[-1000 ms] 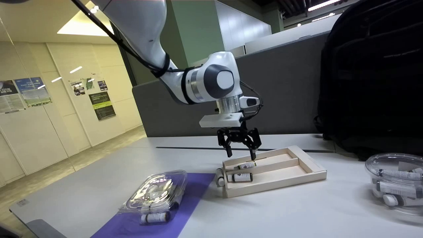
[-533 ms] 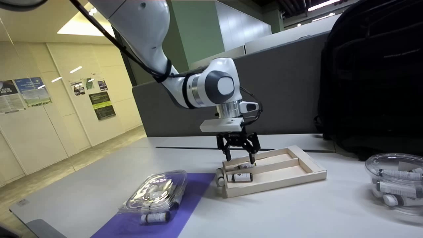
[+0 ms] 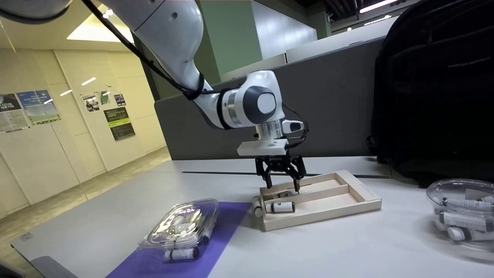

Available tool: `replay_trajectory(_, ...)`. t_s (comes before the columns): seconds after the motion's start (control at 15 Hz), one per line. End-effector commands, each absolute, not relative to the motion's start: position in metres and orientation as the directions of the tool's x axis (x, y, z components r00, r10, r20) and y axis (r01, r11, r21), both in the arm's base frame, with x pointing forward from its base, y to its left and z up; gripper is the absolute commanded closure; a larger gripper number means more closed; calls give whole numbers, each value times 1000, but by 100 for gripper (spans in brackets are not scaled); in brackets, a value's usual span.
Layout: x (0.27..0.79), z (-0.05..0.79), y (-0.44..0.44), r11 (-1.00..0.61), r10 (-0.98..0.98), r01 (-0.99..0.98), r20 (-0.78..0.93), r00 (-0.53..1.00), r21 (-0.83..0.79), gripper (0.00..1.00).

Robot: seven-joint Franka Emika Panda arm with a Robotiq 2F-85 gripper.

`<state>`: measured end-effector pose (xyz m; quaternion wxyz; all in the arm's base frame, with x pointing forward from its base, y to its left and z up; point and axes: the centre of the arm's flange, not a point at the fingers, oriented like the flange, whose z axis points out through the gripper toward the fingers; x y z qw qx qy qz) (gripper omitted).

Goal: Move a bottle from the tray to the table

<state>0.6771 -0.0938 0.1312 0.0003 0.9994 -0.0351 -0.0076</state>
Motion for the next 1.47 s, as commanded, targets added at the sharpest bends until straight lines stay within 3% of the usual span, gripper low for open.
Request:
replay_trajectory(0.0, 689, 124, -98, -998, -62, -62, -25, 998, 2, 0)
replay_trajectory(0.2, 692, 121, -98, -998, -57, -57, -25, 998, 3, 0)
replay_trajectory(0.27, 693, 121, -98, -998, -57, -57, -23, 998, 3, 18)
replay_trajectory(0.33, 693, 121, -98, -998, -56, -56, -21, 998, 3, 26)
replay_trajectory(1.0, 692, 119, -98, -999, -37, -37, -27, 999, 0, 95)
replay_trajectory(1.4, 680, 167, -81, -998, 50, 50, 0, 999, -46, 93)
